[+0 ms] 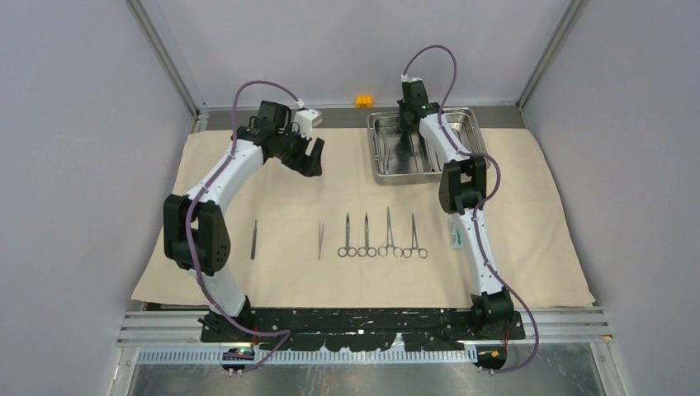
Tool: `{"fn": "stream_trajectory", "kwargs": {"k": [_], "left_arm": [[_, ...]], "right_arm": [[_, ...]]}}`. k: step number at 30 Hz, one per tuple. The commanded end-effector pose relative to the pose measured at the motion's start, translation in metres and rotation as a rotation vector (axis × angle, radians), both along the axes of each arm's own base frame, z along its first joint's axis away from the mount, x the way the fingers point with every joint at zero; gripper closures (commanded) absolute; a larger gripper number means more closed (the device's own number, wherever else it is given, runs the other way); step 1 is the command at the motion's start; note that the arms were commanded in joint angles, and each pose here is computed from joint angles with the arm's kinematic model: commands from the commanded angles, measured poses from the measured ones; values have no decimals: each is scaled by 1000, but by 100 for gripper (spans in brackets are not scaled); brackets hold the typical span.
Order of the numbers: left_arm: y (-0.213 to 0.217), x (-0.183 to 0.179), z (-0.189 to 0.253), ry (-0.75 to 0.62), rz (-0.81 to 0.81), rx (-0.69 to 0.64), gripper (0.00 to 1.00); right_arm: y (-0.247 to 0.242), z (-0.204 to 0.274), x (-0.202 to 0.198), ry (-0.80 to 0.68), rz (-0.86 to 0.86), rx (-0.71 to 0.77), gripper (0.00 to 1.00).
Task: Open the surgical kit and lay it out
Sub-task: Pick up the medical item from the container.
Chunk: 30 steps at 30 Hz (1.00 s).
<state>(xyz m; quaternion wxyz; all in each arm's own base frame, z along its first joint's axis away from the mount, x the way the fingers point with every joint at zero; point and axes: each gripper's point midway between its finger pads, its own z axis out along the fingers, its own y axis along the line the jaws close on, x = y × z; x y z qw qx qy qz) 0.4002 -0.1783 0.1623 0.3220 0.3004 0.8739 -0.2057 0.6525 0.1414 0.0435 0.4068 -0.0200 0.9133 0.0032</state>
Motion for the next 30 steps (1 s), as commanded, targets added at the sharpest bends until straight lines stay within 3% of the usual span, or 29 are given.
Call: {"fn": "stream_trajectory", "kwargs": {"k": [1,19,30], "left_arm": [[-9,14,17,-44,-11,-30,25],[-46,48,25,15,9,-125,28],[-76,66,30,67,27,-217,28]], "right_arm": [[7,64,11,-132,-44,31,100],[9,118,-5,-171,-41,27,100],[10,114,-12,-145,-30,32,100]]}}
